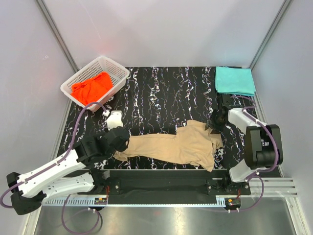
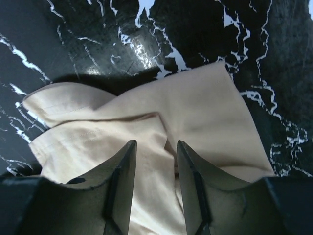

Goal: Fold and stack the t-shirts
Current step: Flatten the tshirt out

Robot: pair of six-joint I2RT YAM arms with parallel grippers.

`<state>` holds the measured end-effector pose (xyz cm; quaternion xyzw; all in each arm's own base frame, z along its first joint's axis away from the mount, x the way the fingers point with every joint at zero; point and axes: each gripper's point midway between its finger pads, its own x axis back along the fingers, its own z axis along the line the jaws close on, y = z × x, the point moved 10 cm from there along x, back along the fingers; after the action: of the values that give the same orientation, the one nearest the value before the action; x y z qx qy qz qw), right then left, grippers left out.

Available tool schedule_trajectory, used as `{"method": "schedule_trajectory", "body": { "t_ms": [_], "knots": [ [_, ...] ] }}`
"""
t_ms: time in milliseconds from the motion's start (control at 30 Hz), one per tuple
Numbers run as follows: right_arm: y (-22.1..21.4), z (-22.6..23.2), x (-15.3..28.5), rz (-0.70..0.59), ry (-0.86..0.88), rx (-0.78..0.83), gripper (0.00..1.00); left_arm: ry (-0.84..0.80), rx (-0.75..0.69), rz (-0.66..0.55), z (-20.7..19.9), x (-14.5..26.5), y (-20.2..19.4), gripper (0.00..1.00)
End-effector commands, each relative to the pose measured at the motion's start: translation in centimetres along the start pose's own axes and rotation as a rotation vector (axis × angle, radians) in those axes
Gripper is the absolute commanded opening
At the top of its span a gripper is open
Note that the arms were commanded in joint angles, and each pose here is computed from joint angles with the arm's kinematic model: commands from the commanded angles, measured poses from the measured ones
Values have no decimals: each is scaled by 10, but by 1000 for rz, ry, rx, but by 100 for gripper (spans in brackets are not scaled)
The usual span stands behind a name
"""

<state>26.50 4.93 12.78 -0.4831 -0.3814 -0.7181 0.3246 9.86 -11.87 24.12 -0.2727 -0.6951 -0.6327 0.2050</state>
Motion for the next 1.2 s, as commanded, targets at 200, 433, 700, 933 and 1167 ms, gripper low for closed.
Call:
{"method": "schedule_trajectory", "body": {
  "t_ms": [200, 433, 700, 933, 1167],
  "knots": [
    [5, 2, -15, -26, 85, 61, 45, -47, 21, -48, -4, 3, 11, 0],
    [9, 4, -26, -29, 90, 67, 30, -36, 19, -47, -5, 1, 12, 0],
    [43, 23, 34, -317, 154, 81, 0, 36, 18, -56, -5, -9, 26, 0],
    [49, 27, 65, -323, 126, 89, 0, 196, 12, -91, 8, -16, 54, 0],
    [48, 27, 67, -328, 142, 116, 0, 217, 41, -80, 22, -26, 66, 0]
  ]
}}
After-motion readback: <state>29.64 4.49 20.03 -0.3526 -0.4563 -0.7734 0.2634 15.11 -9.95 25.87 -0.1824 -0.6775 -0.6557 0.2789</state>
